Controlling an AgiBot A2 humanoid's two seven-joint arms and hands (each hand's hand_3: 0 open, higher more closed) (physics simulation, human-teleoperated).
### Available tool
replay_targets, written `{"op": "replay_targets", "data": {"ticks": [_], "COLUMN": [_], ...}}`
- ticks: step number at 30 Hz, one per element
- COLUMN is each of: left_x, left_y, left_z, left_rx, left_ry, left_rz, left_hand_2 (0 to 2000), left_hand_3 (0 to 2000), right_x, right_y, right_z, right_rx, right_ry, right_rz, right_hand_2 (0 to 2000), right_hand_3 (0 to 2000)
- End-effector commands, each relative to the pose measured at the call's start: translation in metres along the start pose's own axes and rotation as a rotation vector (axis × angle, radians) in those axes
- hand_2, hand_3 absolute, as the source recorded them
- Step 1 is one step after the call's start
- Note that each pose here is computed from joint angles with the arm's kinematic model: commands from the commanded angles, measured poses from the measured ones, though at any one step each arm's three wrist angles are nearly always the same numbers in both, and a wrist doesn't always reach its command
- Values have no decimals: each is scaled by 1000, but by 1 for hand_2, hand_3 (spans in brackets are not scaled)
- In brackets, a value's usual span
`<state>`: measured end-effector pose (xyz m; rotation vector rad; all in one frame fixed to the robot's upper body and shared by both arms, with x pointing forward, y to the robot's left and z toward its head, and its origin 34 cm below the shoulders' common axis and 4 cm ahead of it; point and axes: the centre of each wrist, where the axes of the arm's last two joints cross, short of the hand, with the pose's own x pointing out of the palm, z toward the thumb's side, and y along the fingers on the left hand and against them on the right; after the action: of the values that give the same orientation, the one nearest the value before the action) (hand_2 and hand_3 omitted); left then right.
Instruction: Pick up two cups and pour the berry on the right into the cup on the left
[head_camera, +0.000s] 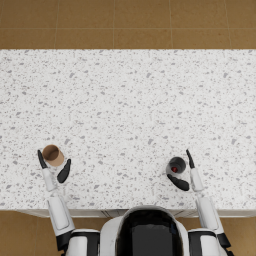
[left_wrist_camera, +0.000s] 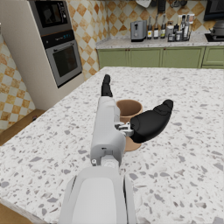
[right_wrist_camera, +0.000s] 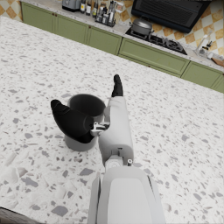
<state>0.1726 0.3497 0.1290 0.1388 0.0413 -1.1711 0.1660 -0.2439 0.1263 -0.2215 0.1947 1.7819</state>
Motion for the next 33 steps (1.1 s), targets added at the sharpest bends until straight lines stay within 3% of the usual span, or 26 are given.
{"op": "replay_targets", "data": {"ticks": [1,12,21,33], "left_x": [-7,-2,1,8], "left_y": [9,27,35,52], "left_z": [-13,-51,-59,-58], "left_rx": [-46,-186,-217,-213], "left_ry": [1,-25,-47,-76], "left_rz": [25,32,44,47], "left_hand_2": [0,0,0,0], "left_hand_3": [0,0,0,0], "right_x": [-2,-5,0,18], "right_y": [-3,-13,-23,-34], "right_z": [-9,-32,-48,-37], "right_rx": [30,98,140,96], "right_ry": [-6,-43,-82,-119], "right_rz": [-12,-42,-36,-41], "right_hand_2": [0,0,0,0], "right_hand_3": [0,0,0,0]}}
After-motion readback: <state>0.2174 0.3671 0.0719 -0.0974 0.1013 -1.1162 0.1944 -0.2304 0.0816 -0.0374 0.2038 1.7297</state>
